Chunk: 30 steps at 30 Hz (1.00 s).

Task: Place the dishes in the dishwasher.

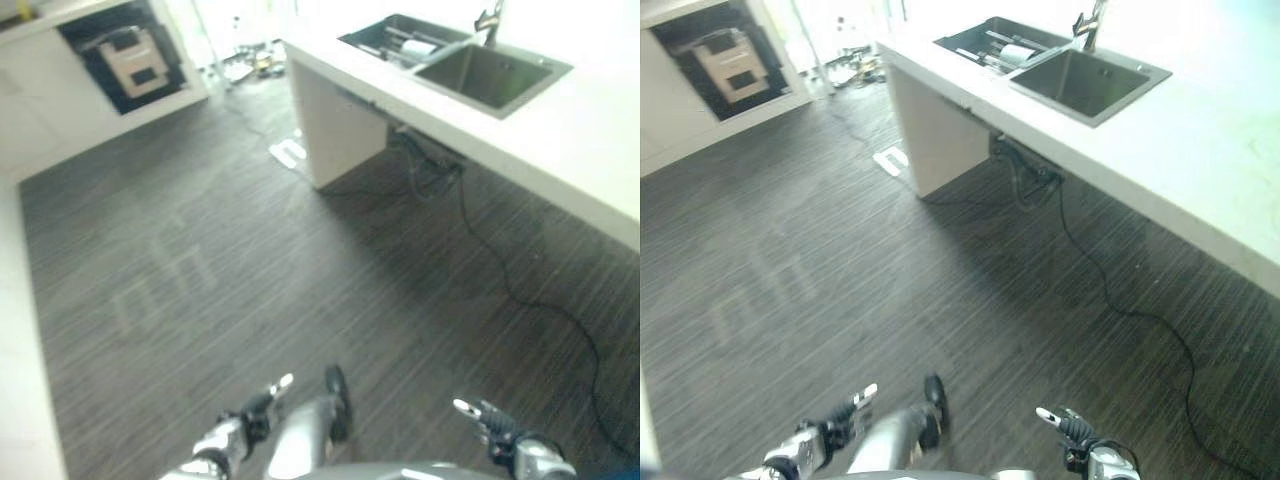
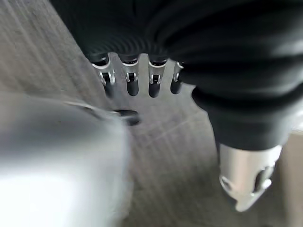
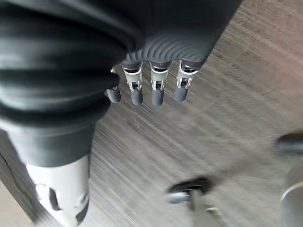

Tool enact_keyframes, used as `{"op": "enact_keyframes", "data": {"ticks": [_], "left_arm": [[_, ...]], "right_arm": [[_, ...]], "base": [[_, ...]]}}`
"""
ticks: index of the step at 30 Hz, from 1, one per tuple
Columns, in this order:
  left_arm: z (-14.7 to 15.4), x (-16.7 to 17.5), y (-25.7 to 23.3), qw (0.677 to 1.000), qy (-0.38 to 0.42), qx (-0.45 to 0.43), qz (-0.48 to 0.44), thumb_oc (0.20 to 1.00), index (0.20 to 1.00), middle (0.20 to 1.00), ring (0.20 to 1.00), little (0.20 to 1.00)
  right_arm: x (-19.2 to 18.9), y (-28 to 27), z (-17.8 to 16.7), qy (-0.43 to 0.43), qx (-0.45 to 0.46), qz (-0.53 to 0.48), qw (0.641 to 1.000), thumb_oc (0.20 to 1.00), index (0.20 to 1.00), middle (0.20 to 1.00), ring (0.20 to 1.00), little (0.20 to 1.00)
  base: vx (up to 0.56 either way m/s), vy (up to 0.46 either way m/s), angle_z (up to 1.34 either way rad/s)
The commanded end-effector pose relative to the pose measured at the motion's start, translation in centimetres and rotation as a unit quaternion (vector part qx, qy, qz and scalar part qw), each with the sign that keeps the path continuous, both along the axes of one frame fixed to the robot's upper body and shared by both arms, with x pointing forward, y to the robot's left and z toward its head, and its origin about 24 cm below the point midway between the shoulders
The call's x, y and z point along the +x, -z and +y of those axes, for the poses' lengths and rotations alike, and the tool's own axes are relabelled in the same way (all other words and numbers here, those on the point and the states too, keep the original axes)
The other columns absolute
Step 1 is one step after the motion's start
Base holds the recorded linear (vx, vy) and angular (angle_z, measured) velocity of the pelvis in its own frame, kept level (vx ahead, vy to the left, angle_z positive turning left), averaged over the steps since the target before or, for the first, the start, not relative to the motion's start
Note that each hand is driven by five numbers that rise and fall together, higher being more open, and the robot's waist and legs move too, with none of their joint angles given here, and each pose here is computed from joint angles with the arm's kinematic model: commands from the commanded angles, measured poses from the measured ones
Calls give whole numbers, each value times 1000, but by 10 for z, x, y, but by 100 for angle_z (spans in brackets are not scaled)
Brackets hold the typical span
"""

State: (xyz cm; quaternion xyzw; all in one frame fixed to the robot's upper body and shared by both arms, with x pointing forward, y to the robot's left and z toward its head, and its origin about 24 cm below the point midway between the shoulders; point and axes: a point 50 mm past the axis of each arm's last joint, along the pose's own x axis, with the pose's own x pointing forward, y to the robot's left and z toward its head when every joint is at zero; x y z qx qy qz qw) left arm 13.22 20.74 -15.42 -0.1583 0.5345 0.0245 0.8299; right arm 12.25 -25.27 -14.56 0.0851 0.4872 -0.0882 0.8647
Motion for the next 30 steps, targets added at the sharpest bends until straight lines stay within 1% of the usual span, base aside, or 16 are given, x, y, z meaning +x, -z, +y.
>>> {"op": "enact_keyframes", "data": {"ticks": [1, 5, 10, 11, 15, 20, 24, 27, 30], "left_arm": [[-5, 2, -1, 1000, 20, -2, -14, 1000, 1000, 1000, 1000, 1000], [-1, 19, -7, 999, 14, 11, -27, 1000, 1000, 1000, 1000, 1000], [-2, 36, -13, 999, 30, 18, -40, 1000, 1000, 1000, 1000, 1000], [-1, 36, -13, 999, 31, 18, -39, 1000, 1000, 1000, 1000, 1000], [-6, 18, -5, 998, 53, 19, -16, 1000, 1000, 1000, 1000, 1000], [-8, 14, -3, 999, 44, 18, -5, 1000, 1000, 1000, 1000, 1000], [-15, 15, -3, 999, 47, 9, -9, 1000, 1000, 1000, 1000, 1000], [-18, 16, -3, 999, 50, -3, -16, 1000, 1000, 1000, 1000, 1000], [-15, 13, -3, 999, 43, -6, -23, 1000, 1000, 1000, 1000, 1000]], "right_arm": [[18, -9, -3, -24, -22, -36, 999, 1000, 1000, 1000, 1000, 1000], [17, -7, 3, -26, -16, -36, 999, 1000, 1000, 1000, 1000, 1000], [19, -8, 1, -7, -13, -49, 999, 1000, 1000, 1000, 1000, 1000], [18, -9, 0, -6, -11, -51, 999, 1000, 1000, 1000, 1000, 1000], [11, -6, 4, 0, -2, -53, 999, 1000, 1000, 1000, 1000, 1000], [9, -4, 5, 13, -8, -46, 999, 1000, 1000, 1000, 1000, 1000], [7, -5, -4, 29, -25, -40, 998, 1000, 1000, 1000, 1000, 1000], [7, -6, -8, 20, -34, -32, 999, 1000, 1000, 1000, 1000, 1000], [7, -7, -12, 23, -40, -25, 999, 1000, 1000, 1000, 1000, 1000]], "base": [[185, 293, 20], [157, 194, 18], [129, -45, 45], [230, -85, 41], [296, -61, 20], [226, -73, 29], [220, -12, -2], [274, 169, -34], [342, 452, -99]]}}
